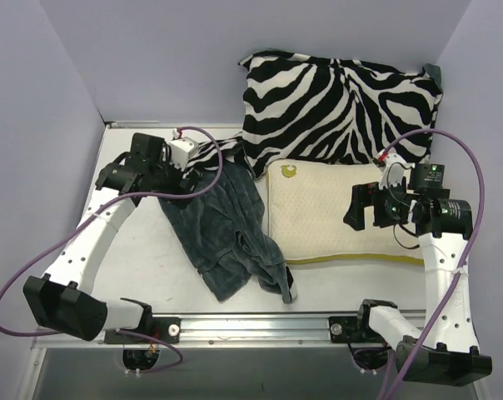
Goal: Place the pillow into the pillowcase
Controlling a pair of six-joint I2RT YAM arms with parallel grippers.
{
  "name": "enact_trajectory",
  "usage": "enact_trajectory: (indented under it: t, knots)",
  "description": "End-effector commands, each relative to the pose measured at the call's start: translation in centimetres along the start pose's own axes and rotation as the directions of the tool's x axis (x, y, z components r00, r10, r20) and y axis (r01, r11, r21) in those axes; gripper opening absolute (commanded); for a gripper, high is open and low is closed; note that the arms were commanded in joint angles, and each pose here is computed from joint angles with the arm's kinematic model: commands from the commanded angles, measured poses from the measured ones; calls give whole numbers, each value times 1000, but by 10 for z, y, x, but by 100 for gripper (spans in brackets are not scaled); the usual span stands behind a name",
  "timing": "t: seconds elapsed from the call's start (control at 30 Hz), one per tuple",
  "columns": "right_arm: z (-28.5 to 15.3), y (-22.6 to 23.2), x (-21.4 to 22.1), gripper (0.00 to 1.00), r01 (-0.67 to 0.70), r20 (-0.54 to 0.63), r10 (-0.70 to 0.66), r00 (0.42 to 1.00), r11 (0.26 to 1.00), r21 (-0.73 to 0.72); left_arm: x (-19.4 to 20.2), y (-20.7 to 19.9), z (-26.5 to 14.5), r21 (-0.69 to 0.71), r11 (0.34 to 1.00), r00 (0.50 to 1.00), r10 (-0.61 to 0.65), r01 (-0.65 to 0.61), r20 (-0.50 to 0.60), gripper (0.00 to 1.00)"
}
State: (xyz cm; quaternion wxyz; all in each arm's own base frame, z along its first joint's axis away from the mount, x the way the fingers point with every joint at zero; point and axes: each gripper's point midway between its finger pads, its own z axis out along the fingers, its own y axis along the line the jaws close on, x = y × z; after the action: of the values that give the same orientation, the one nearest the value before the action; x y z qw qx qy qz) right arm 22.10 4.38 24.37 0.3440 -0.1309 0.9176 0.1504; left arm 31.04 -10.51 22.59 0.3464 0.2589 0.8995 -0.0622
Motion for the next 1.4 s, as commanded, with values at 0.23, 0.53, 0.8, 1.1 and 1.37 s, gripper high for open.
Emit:
enact_trajectory:
  t: [0.23, 0.53, 0.8, 1.1, 1.37]
  knots:
    - [10, -9, 19, 100, 252, -165, -241, 957, 966, 50, -62, 56, 62, 12, 1000, 999, 0, 0, -53, 97]
    - [21, 15, 4, 100, 390, -222, -393, 892, 919, -59, -30, 127, 170, -35, 997, 964, -81, 75, -252, 93]
    - [42, 41, 1, 100, 504, -285, -529, 800, 849, -161, 37, 157, 215, -76, 992, 912, -122, 100, -393, 84]
    - [72, 71, 0, 100, 564, -308, -629, 714, 777, -280, 173, 158, 171, -122, 981, 765, -194, 151, -614, 18]
    - [115, 106, -20, 88, 520, -315, -636, 705, 765, -380, 288, 129, 21, -174, 961, 650, -274, 215, -709, 0]
